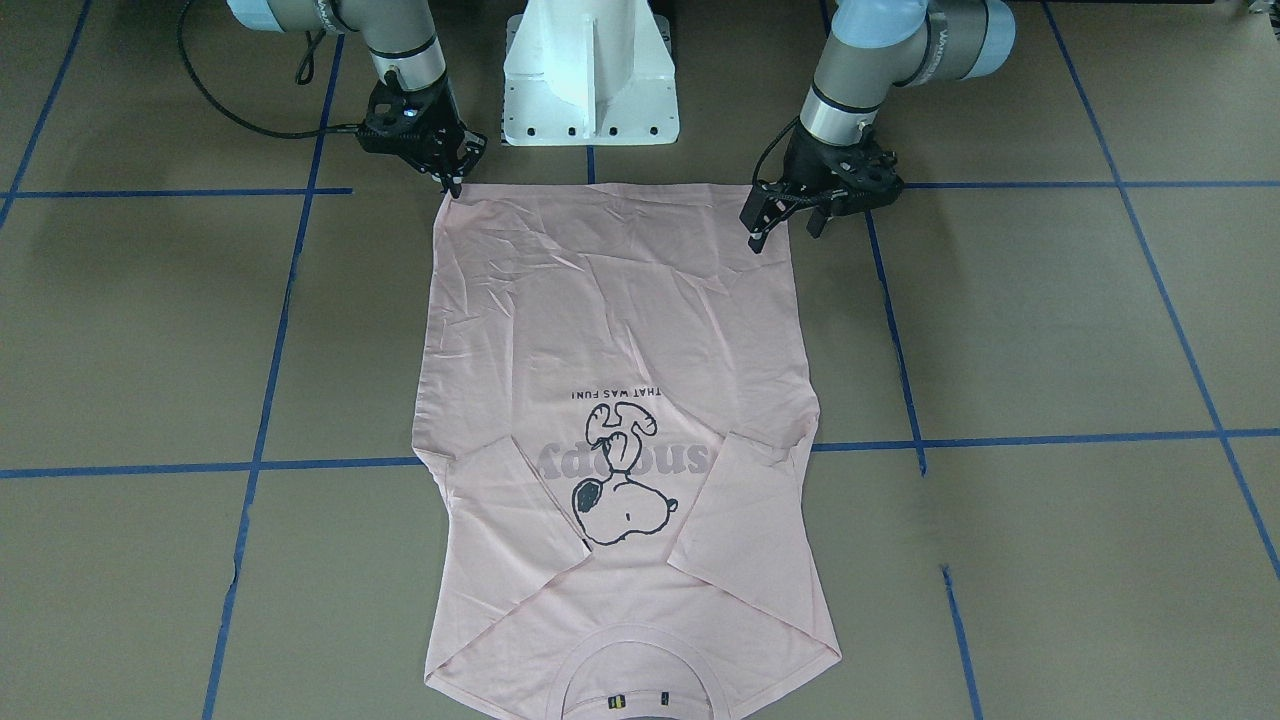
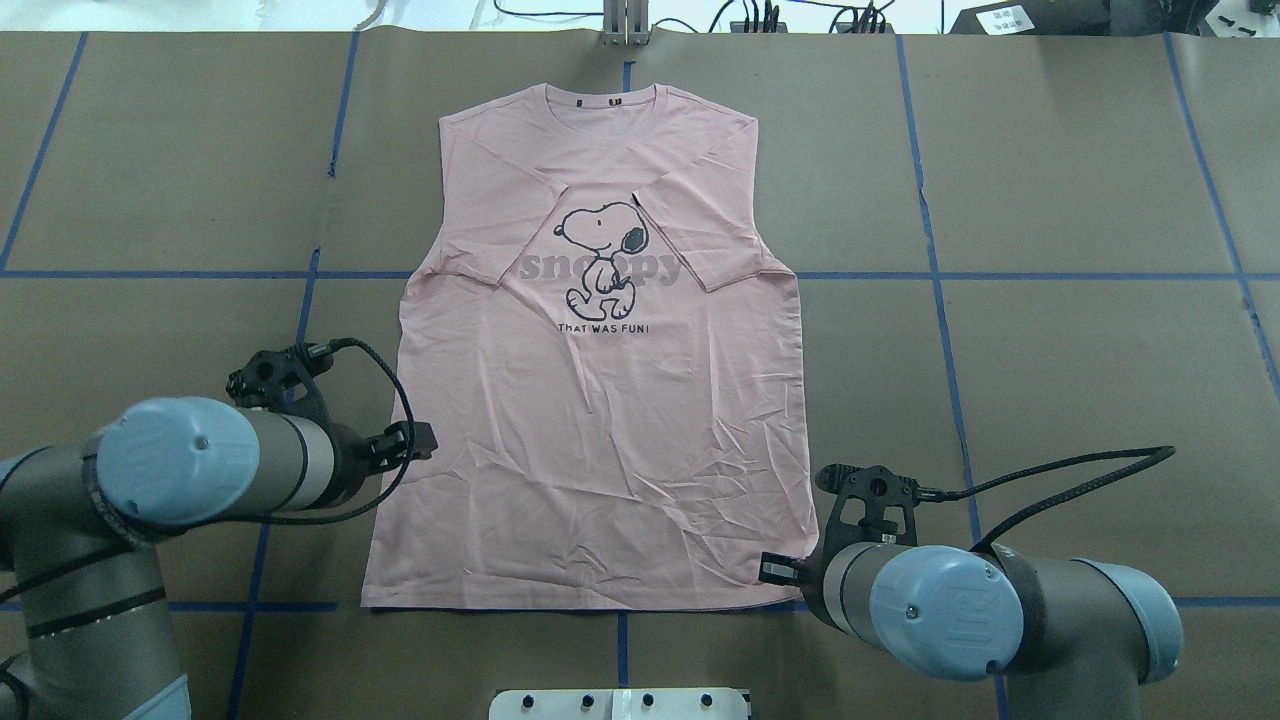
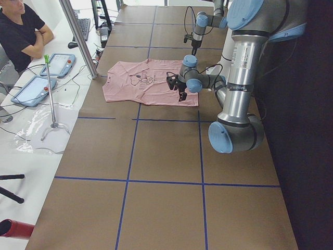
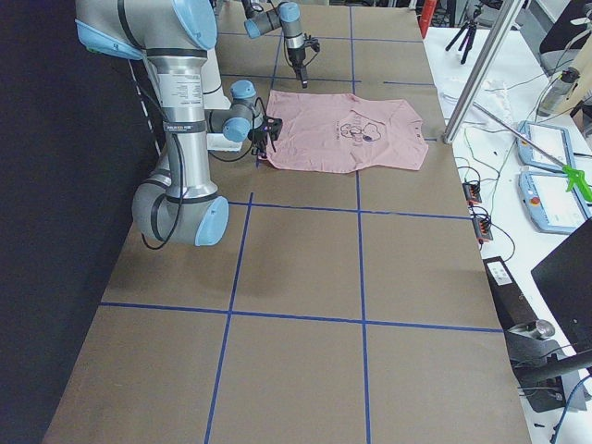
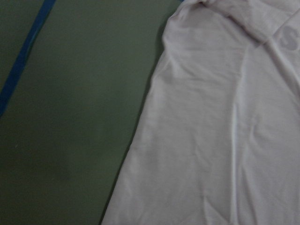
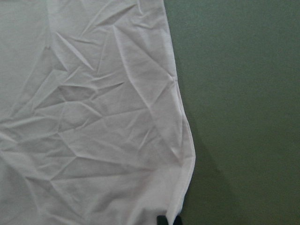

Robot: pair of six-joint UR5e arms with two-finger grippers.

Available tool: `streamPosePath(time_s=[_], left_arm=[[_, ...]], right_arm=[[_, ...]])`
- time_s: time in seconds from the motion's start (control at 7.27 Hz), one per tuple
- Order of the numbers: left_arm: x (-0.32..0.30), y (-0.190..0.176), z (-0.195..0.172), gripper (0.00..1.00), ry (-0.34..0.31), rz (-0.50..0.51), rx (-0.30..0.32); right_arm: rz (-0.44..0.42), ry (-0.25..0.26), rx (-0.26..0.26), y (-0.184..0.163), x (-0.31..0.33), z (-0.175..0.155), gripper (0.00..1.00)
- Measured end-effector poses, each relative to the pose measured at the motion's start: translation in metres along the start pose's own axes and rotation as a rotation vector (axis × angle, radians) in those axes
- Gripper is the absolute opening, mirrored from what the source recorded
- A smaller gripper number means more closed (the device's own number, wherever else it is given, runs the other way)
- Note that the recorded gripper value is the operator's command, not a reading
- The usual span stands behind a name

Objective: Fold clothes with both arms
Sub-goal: 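Lower both grippers and pinch the hem corners farthest from the collar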

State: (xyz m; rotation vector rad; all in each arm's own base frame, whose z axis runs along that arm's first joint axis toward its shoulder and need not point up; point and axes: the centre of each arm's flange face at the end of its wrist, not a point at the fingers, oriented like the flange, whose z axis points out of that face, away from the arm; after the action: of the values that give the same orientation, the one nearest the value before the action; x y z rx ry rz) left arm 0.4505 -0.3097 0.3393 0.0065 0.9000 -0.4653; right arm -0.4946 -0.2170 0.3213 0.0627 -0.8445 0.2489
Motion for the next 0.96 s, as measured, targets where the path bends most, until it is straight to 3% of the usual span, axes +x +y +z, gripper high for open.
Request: streamPosePath(time_s=[0.55,0.96], left_arm=[[-0.02,0.085,0.024,1.0,-0.116,-0.087,-0.017],[-0.037,0.09,0.031,0.95,-0.154,-0.093,-0.011]], right_arm=[[0.005,-0.001,0.004,-0.004,0.0,-0.001,0.0],[0.007,-0.017,0.004,-0.005,-0.008,-0.005,0.0]])
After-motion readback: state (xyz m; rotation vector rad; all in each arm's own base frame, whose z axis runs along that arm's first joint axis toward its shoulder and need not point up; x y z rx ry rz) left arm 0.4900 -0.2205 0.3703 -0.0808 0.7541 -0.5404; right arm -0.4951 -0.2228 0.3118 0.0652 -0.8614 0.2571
